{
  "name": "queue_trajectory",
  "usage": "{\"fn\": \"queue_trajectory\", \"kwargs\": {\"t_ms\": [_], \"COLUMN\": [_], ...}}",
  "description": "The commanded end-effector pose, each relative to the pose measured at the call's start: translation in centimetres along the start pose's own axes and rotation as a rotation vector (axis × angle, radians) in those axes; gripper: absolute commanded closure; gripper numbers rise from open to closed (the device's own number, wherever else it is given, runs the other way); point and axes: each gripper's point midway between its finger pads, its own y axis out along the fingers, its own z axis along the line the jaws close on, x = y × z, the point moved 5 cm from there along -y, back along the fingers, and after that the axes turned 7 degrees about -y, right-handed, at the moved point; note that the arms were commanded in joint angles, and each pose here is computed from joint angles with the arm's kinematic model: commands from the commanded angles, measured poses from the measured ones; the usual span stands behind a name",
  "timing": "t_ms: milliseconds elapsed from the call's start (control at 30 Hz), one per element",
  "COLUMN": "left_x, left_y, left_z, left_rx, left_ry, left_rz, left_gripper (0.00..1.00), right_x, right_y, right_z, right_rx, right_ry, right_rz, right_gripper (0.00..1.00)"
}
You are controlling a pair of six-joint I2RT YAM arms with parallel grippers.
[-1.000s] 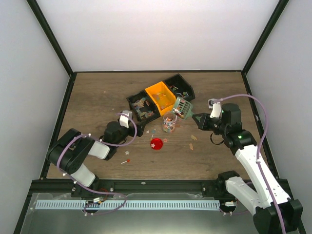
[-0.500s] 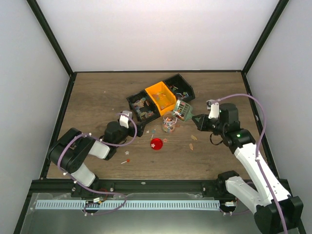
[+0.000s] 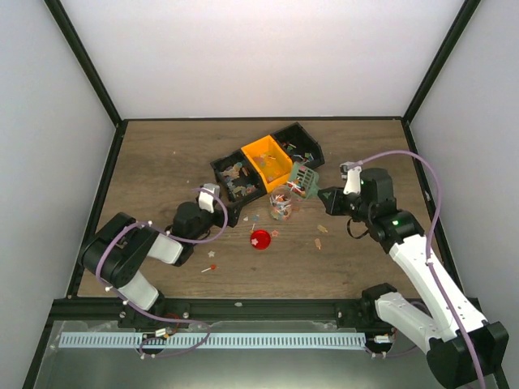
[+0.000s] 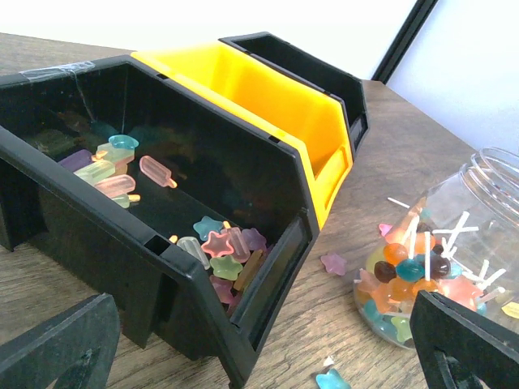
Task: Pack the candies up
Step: Place the fake candies in the packing bottle.
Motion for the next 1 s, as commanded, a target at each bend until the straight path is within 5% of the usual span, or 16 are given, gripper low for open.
{"fn": "queue_trajectory", "kwargs": {"t_ms": [0, 967], "left_x": [0.2, 0.0], "left_y": [-0.1, 0.1], "left_z": [0.1, 0.4], "left_rx": [-0.012, -0.018], "left_ry": [-0.004, -0.014], "left_rz": [-0.019, -0.009], "left_gripper": [0.0, 0.0], "right_x": [1.8, 2.6], "right_y": [-1.0, -0.9], "right_z": [0.9, 1.8], "right_rx": [-0.003, -0.085], "right_ry": [-0.046, -0.122], "right_rz": [-0.05, -0.03], "right_gripper": [0.99, 0.99]}}
